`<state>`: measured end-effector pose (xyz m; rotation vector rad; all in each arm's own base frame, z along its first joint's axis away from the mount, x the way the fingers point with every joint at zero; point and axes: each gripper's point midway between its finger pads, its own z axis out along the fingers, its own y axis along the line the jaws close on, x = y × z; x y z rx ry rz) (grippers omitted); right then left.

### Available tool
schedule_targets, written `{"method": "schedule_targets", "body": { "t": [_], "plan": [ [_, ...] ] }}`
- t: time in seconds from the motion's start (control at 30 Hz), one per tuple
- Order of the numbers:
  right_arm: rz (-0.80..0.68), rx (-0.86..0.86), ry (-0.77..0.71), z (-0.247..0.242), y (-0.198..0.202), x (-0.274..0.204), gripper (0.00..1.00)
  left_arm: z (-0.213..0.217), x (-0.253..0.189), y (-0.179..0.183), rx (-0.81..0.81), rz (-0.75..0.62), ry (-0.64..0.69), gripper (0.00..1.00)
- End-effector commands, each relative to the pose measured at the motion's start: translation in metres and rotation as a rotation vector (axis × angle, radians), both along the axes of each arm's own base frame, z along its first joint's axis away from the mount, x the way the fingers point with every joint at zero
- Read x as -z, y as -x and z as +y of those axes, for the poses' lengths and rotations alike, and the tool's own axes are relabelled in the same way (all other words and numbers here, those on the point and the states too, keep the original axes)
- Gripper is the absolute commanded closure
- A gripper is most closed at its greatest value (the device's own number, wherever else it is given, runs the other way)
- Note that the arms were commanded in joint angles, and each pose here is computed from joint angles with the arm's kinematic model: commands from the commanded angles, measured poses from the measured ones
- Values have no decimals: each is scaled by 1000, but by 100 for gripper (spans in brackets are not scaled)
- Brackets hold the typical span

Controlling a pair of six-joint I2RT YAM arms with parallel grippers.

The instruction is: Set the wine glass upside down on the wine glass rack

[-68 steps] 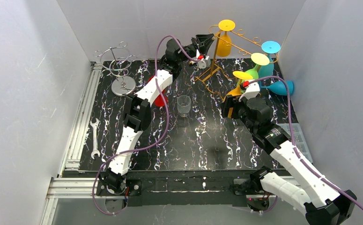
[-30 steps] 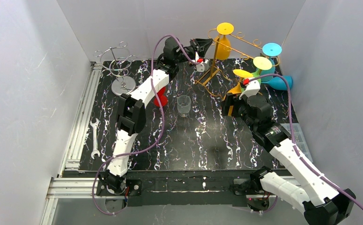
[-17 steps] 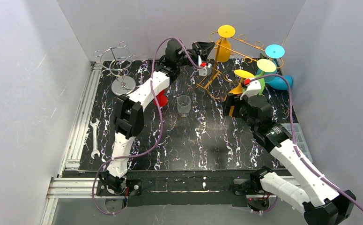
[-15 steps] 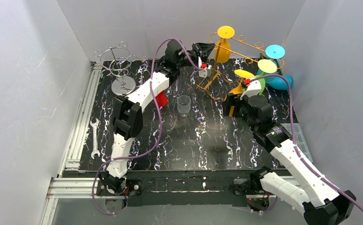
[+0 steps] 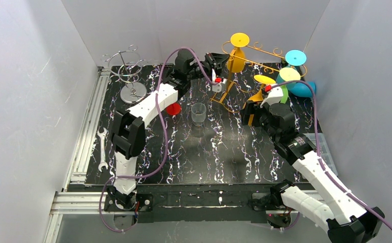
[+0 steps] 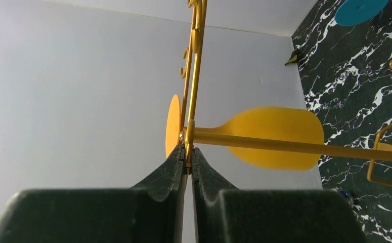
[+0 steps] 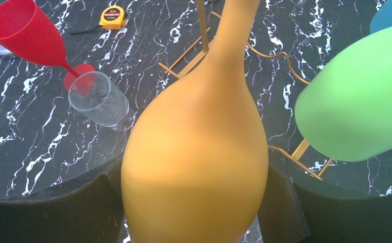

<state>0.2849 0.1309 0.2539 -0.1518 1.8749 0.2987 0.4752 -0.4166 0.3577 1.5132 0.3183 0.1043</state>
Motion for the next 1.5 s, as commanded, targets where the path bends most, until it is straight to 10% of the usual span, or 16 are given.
{"method": "schedule_targets", "body": {
  "t": [0.0, 0.7, 1.47],
  "plan": [
    [-72, -18, -31, 2, -2, -31, 53, 20, -73, 47, 21, -172, 60, 100],
    [-103, -162, -66, 45, -27, -54, 56, 55, -74, 56, -60, -98, 86, 2],
    [-192, -337, -55, 122, -94, -58, 55, 165, -15, 69, -304, 152, 115, 2]
  ]
}}
